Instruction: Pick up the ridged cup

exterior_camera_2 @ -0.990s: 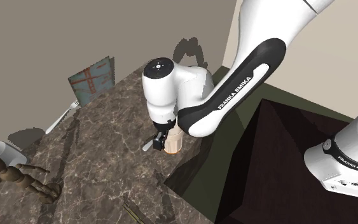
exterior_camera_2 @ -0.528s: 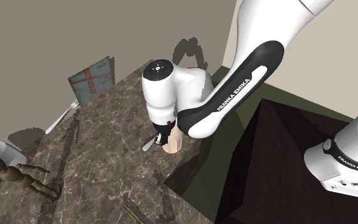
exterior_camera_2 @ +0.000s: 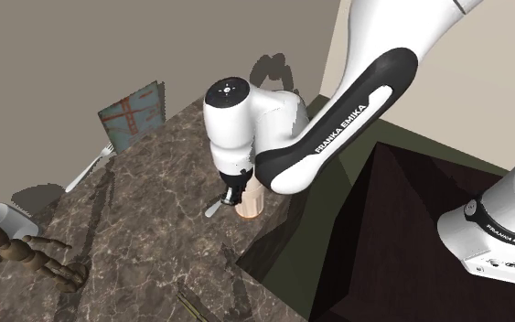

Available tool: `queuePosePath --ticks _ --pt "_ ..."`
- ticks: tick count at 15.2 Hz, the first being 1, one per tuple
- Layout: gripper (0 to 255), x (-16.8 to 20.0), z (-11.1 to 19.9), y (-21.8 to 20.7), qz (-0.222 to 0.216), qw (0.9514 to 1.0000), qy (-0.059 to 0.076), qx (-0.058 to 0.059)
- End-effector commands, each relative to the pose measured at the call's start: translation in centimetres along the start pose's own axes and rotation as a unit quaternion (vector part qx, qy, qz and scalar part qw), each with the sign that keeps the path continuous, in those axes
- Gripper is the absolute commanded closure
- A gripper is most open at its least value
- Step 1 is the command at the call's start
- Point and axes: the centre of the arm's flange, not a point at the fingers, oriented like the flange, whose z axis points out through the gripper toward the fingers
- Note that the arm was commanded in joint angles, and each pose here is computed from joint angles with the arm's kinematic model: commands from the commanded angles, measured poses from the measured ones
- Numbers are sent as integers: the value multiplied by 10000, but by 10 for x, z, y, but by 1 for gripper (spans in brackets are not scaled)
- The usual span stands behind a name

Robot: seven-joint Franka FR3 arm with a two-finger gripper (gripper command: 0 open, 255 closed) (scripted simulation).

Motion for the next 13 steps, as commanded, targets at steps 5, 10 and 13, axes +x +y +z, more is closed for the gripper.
queuePosePath --ticks 5,10,13 --pt "255 1 -32 2 0 10000 2 0" --pt "255 2 -59 4 0 10000 2 0" --pt "255 2 -65 4 0 10000 2 0"
